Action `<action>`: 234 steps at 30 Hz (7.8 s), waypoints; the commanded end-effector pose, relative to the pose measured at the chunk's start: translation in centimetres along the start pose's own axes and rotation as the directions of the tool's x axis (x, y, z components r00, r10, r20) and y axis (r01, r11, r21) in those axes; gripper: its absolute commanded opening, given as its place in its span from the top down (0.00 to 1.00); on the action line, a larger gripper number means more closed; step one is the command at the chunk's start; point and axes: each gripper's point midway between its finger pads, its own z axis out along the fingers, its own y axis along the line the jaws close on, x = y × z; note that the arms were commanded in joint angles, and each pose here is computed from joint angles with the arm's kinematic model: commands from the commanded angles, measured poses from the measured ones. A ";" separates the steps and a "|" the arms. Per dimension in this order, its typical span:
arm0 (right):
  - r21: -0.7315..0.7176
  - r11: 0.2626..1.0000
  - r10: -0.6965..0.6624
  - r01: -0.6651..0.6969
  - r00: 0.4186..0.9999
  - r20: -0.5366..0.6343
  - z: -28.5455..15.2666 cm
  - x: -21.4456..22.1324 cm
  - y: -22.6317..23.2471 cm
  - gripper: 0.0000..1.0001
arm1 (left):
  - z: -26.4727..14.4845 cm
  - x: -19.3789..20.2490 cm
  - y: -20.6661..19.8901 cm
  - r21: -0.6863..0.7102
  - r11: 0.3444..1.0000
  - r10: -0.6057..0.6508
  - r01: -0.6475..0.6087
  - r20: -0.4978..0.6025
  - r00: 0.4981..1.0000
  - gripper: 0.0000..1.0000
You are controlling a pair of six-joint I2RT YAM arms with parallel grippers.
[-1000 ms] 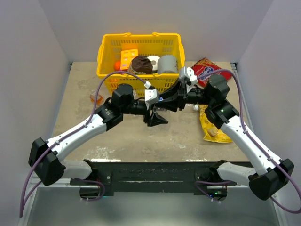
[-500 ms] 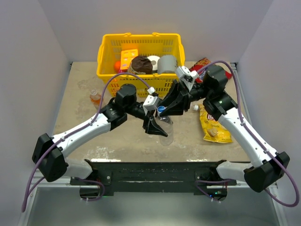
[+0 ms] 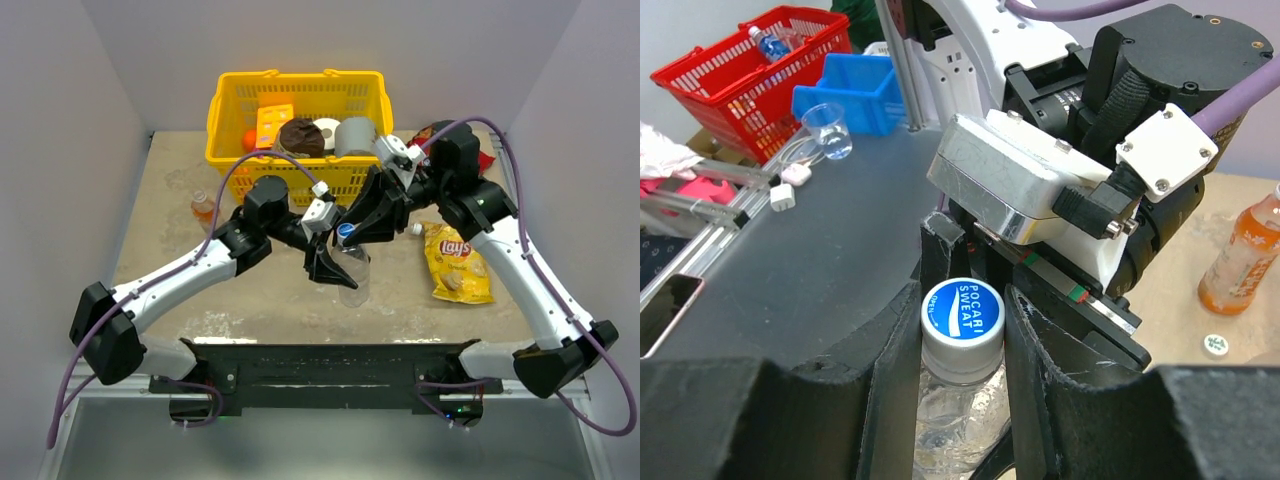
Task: Unscrew the bottle caps
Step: Unscrew the bottle cap from the plastic bottle.
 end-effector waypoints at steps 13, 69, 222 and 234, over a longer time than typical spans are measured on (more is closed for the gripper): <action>0.333 0.940 -0.104 0.069 0.991 0.089 -1.7 -1.8 -2.4 0.22 | -1.3 -0.3 3.9 -0.251 0.968 0.010 -0.014 -0.016 1.000 0.73; 0.754 0.656 -0.134 -0.022 0.980 0.146 -3.5 -0.5 -8.4 0.47 | -5.0 0.5 9.9 -0.628 0.778 -0.022 -0.008 -0.041 0.999 0.74; 0.190 0.982 -0.039 0.022 0.996 0.085 0.4 0.0 -0.8 0.87 | -0.9 -1.0 0.9 -0.109 0.993 0.050 -0.052 -0.018 0.999 0.76; -0.021 0.997 -0.078 0.080 0.994 0.072 0.2 -1.3 3.2 0.99 | -0.2 -1.0 -2.0 0.077 0.997 0.024 -0.023 -0.010 1.000 0.76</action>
